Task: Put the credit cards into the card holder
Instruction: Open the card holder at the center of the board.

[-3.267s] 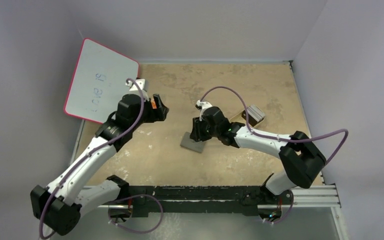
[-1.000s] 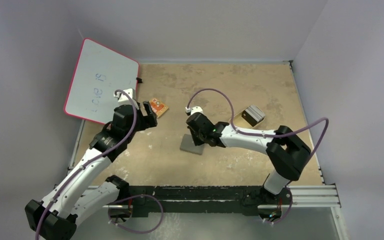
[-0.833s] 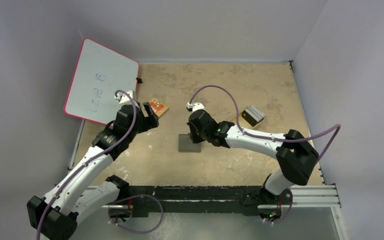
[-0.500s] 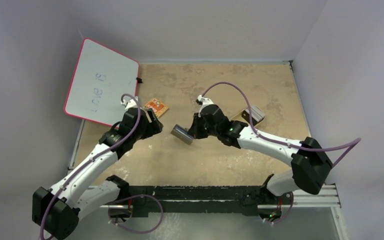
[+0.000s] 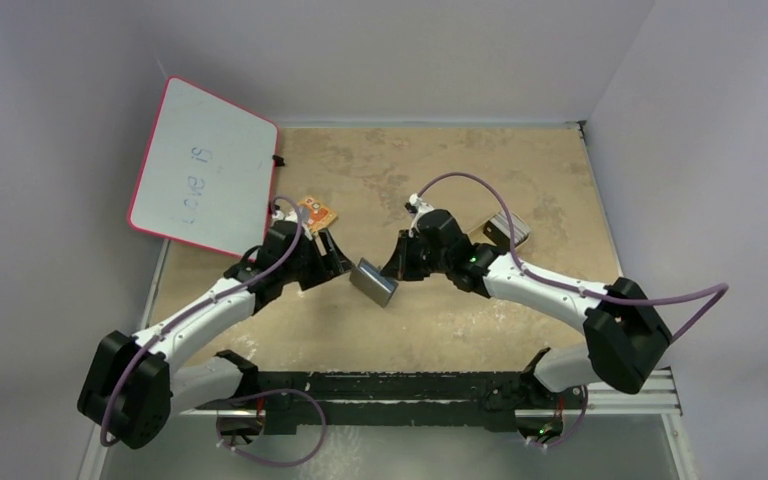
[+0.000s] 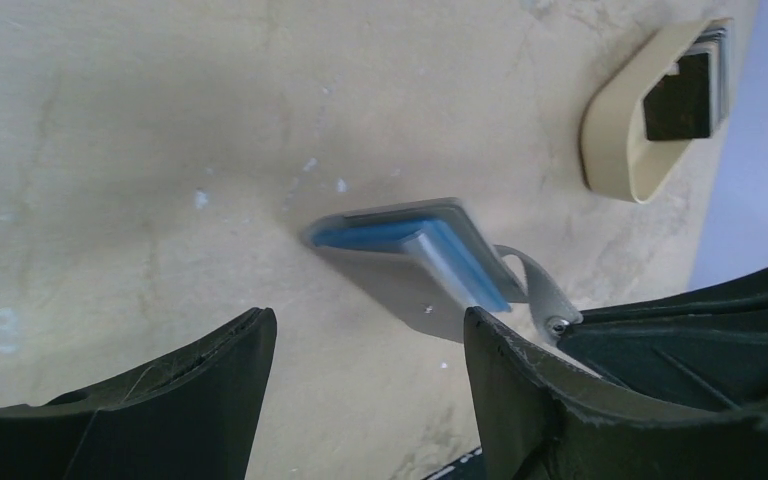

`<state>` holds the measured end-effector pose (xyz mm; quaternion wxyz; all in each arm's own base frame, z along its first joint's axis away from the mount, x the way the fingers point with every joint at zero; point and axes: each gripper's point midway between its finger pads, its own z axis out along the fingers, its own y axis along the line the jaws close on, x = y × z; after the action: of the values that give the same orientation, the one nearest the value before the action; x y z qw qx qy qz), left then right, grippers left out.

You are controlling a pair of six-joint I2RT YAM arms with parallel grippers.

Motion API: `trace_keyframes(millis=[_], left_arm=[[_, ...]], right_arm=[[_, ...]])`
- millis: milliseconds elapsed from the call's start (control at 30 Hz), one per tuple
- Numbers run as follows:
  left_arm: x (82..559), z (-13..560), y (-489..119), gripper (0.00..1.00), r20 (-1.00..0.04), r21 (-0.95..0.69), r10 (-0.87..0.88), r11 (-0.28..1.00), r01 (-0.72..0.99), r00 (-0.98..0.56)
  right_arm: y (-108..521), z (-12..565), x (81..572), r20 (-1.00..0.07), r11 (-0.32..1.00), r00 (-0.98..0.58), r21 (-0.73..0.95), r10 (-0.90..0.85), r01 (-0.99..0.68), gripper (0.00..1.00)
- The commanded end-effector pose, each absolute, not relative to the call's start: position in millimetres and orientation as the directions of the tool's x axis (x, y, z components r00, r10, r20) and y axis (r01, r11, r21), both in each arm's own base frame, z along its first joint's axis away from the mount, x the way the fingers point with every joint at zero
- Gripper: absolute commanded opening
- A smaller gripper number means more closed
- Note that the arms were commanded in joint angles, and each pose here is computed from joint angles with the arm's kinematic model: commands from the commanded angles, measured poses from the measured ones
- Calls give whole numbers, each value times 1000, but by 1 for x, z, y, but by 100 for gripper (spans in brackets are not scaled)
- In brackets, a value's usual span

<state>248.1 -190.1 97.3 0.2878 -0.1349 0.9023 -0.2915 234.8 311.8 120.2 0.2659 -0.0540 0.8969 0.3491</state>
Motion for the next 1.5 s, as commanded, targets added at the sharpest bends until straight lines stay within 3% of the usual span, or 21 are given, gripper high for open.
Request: trace_keyframes(millis=[0,300,700,967,1167,1467], left_arm=[[254,121,-224,69,-387,-760,-445,650,6,-808],[254,96,-212,69,-384,-696,-435,716,-54,-814],[253,70,-204,64,-365,-641,-425,760,-108,-828],[254,75,-213,63,-348,-677,-428,730,-93,-834],[259,89,-208,63,-382,-667,-442,740,-89,-812],[273,118,-185,63,-405,-635,-447,765,-107,-797]], right_arm=[[330,155,233,-530,655,-840,677,119,-335,0],[332,168,225,-510,601,-847,727,147,-333,0],[296,126,242,-528,741,-832,625,169,-246,0],[284,126,253,-528,736,-830,632,179,-243,0],[297,143,242,-508,674,-850,677,140,-294,0],[333,203,203,-383,370,-914,874,129,-314,0]])
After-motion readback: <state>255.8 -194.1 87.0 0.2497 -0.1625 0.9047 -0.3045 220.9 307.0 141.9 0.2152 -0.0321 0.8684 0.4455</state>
